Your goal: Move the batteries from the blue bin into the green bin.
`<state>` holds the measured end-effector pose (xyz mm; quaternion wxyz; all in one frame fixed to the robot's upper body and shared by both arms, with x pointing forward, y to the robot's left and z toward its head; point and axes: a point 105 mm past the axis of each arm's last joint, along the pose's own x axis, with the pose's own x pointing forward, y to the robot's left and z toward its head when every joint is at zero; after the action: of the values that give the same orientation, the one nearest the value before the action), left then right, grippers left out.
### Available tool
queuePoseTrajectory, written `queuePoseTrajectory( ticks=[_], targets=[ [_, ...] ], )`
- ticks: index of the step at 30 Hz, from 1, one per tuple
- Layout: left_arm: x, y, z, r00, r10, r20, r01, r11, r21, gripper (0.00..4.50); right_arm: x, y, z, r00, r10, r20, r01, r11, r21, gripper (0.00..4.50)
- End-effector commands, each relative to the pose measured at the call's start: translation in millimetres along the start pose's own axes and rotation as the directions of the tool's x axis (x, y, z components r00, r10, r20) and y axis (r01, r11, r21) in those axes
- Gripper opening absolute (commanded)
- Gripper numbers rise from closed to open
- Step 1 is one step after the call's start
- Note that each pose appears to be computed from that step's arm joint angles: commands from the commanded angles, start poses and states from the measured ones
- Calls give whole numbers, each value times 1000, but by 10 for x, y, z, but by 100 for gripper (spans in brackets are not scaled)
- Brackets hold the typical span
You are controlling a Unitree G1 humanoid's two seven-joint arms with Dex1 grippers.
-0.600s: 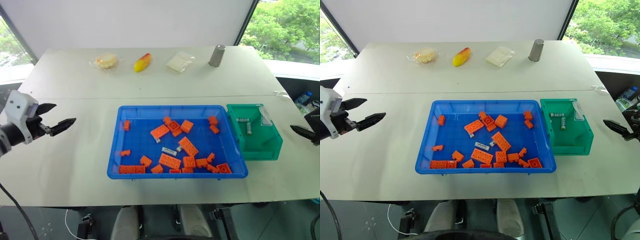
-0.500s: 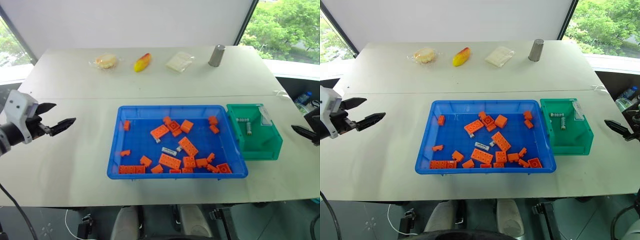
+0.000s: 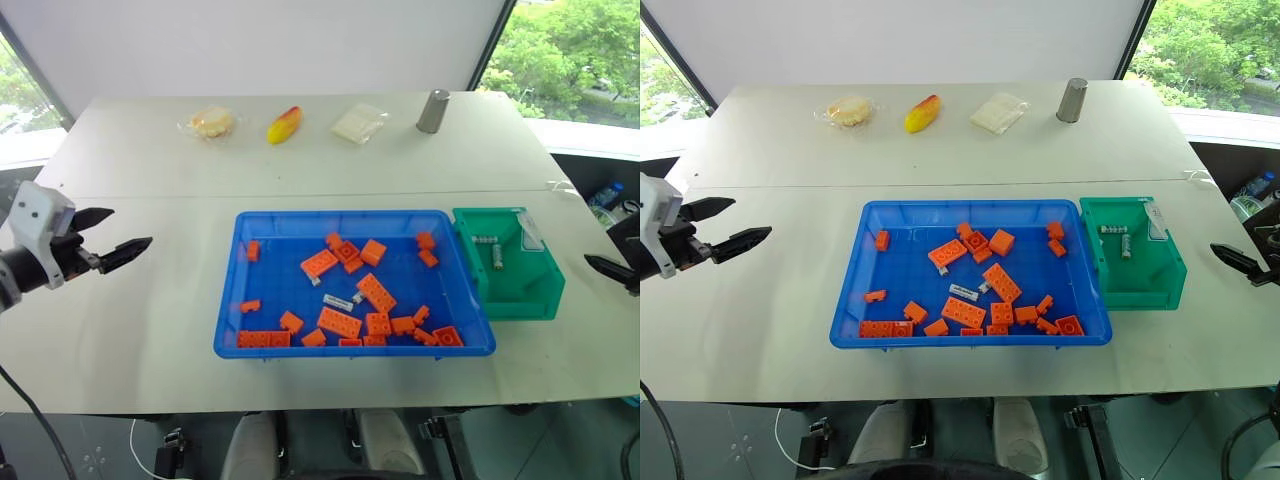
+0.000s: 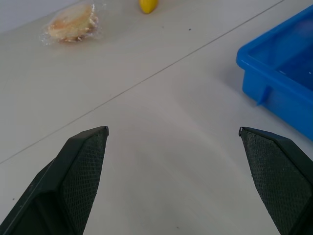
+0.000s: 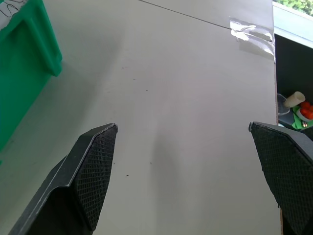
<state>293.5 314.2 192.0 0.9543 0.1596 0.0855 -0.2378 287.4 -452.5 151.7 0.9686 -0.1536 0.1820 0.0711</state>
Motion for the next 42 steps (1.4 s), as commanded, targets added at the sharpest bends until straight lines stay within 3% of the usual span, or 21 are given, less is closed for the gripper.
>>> queuePoseTrajectory(
  ticks=[1, 11, 16, 19, 23, 26, 30, 35, 42],
  targets=[
    [-19, 25, 142, 999, 12, 35, -13, 999, 47, 450, -55, -83, 165, 999, -24, 29, 25, 998, -52, 444],
    [90, -273, 252, 993, -73, 91, 69, 997, 46, 450, 85, 72, 615, 987, 117, 109, -103, 986, -131, 444],
    [101, -630, 402, 963, -253, 96, 250, 967, 48, 450, 234, 516, 1234, 888, 418, 192, -363, 893, -265, 444],
    [98, -853, 419, 931, -360, 64, 356, 932, 71, 450, 295, 867, 1465, 796, 584, 159, -499, 782, -373, 444],
    [103, -1115, 404, 871, -492, 11, 489, 867, 95, 450, 378, 1753, 1818, 563, 826, 34, -671, 481, -565, 444],
    [138, -1171, 407, 850, -526, -2, 523, 845, 111, 450, 445, 2325, 2040, 442, 895, -59, -697, 302, -650, 444],
    [227, -1229, 431, 831, -557, -2, 552, 824, 129, 450, 585, 2815, 2139, 370, 910, -187, -692, 136, -709, 444],
    [297, -1336, 451, 798, -602, -13, 597, 788, 152, 450, 837, 3322, 1949, 324, 853, -408, -670, -98, -736, 444],
    [277, -1397, 457, 798, -603, -7, 596, 788, 154, 450, 1022, 3621, 1791, 337, 787, -518, -607, -239, -758, 444]
  ],
)
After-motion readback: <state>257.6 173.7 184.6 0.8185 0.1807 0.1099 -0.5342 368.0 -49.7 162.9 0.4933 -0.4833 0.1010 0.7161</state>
